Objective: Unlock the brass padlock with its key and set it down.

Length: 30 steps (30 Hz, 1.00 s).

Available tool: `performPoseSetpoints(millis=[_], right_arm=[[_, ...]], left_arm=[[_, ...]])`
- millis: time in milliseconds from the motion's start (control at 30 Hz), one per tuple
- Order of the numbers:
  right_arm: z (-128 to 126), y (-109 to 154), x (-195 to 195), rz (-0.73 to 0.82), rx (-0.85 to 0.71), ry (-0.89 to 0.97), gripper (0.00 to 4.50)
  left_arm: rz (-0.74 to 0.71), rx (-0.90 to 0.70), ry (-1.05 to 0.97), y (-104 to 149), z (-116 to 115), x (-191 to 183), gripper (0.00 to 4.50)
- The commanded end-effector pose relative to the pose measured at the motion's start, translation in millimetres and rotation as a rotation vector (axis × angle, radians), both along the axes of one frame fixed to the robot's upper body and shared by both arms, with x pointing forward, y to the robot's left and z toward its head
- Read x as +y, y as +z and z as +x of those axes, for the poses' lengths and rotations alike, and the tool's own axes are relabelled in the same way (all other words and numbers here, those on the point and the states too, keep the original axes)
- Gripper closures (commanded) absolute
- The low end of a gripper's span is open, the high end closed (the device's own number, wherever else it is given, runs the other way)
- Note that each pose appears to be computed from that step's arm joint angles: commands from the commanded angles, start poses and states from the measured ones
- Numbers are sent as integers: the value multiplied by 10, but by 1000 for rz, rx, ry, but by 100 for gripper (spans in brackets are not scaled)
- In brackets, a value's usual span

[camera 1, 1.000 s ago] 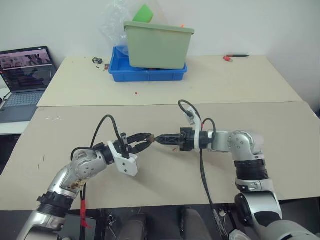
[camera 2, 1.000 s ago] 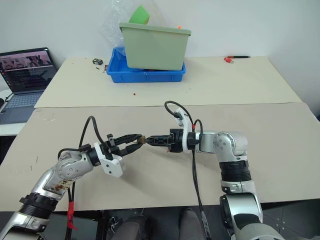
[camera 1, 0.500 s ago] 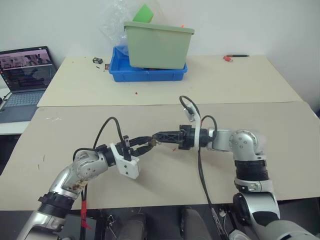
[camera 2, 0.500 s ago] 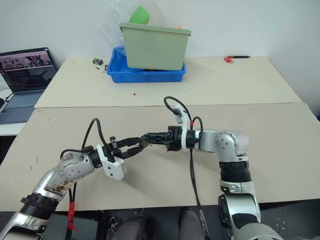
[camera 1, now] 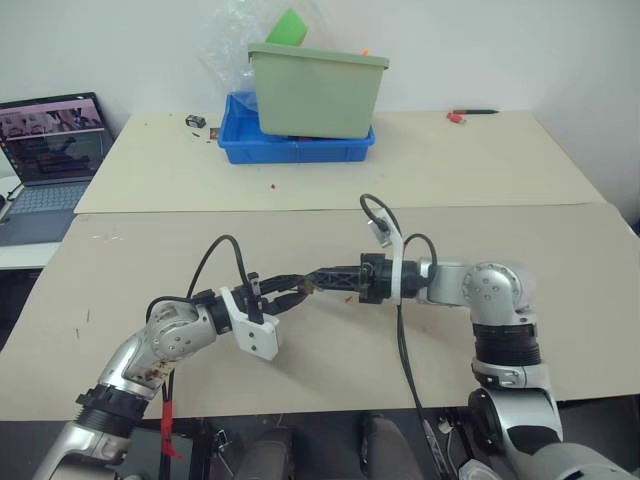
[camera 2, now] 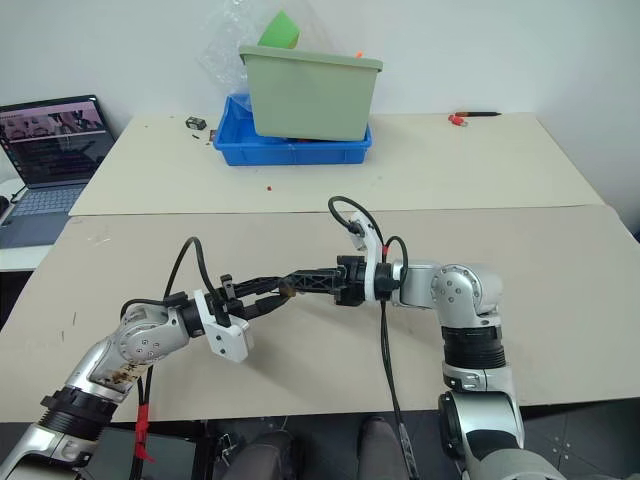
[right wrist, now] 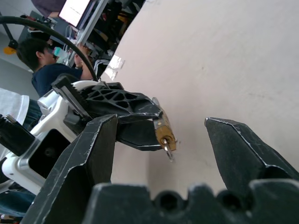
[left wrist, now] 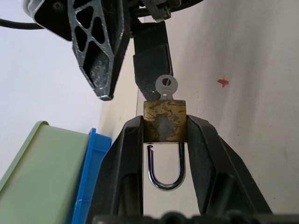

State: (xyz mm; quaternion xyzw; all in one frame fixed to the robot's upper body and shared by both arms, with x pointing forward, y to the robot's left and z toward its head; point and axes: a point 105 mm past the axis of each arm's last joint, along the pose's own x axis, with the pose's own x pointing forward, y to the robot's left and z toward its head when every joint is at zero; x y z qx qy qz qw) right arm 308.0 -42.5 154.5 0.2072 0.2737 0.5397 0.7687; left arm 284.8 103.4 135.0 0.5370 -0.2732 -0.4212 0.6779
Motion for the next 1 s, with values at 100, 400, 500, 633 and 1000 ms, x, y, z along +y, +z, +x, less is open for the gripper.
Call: performPoseSetpoints(millis=[100,400,500,633,1000], right_arm=[[-41,44,96,15,-39,28,88],[-8,39,151,17,-44,26,88],[-4,34,160,15,-47,28,88],[-11,18,175,12,-49,33,88],[0,15,181,14,-51,31,427]], left_arm=[[-29,-33,-19,124,-35,-30,368],[-29,-33,-14,126,-30,-21,368],[-29,-34,-12,133,-29,-17,368],[-31,-39,-9,144,-24,-13,368],[-40,-47,-14,163,-39,-22,368]])
